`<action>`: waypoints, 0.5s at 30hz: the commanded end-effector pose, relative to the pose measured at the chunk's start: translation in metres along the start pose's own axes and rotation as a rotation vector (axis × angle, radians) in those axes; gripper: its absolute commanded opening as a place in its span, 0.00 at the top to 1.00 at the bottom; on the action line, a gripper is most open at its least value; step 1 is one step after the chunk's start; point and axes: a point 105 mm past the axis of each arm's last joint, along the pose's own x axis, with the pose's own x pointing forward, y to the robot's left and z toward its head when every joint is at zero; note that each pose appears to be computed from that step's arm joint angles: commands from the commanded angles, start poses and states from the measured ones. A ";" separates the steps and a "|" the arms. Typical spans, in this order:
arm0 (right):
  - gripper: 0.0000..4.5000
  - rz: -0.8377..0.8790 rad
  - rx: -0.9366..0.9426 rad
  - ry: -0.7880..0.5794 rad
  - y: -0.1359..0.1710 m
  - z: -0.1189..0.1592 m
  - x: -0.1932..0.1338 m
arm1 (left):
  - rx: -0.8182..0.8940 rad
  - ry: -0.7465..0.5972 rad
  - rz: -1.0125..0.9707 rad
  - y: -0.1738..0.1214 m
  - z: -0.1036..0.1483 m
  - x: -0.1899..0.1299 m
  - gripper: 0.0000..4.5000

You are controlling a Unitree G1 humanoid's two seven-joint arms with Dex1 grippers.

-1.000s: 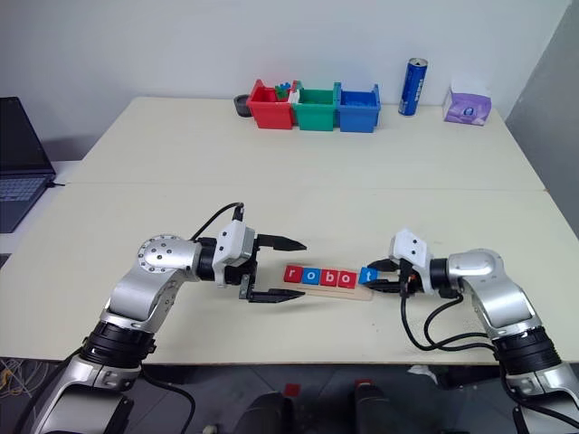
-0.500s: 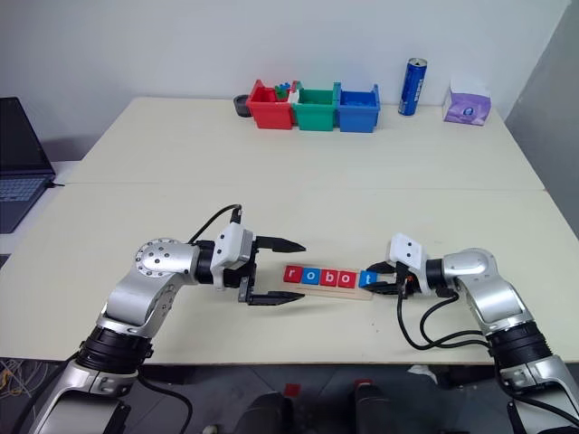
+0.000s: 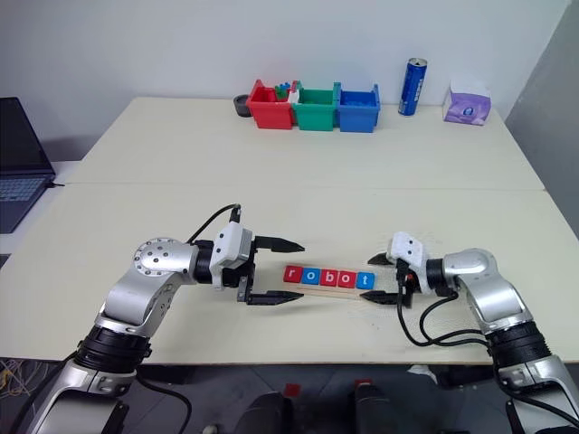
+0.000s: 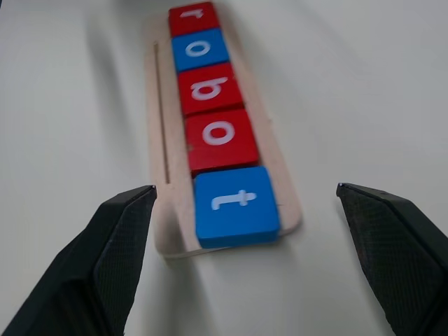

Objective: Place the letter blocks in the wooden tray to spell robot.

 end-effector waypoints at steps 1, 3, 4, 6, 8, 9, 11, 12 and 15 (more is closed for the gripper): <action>0.09 -0.045 -0.025 -0.034 -0.008 0.011 -0.015 | 0.043 -0.029 0.011 0.003 0.012 -0.002 0.00; 0.20 -0.041 -0.026 -0.024 -0.006 0.007 -0.017 | 0.043 -0.030 0.011 0.003 0.012 -0.001 0.00; 0.28 -0.035 -0.027 -0.018 -0.004 0.004 -0.018 | 0.043 -0.031 0.011 0.003 0.012 -0.001 0.00; 0.45 -0.023 -0.030 -0.005 0.000 0.000 -0.020 | 0.043 -0.031 0.011 0.003 0.012 -0.001 0.00; 0.61 -0.023 -0.030 -0.001 0.001 -0.002 -0.019 | 0.046 -0.030 0.015 0.004 0.012 -0.001 0.00; 0.69 -0.022 -0.033 0.000 0.002 -0.003 -0.018 | 0.047 -0.030 0.016 0.004 0.012 -0.001 0.00; 0.86 -0.014 -0.049 0.010 0.005 -0.006 -0.016 | 0.047 -0.030 0.016 0.004 0.012 -0.001 0.00; 0.94 -0.013 -0.062 0.016 0.006 -0.007 -0.015 | 0.047 -0.029 0.017 0.005 0.012 -0.001 0.00; 0.99 -0.015 -0.082 0.018 0.006 -0.008 -0.013 | 0.045 -0.025 0.016 0.005 0.011 -0.002 0.00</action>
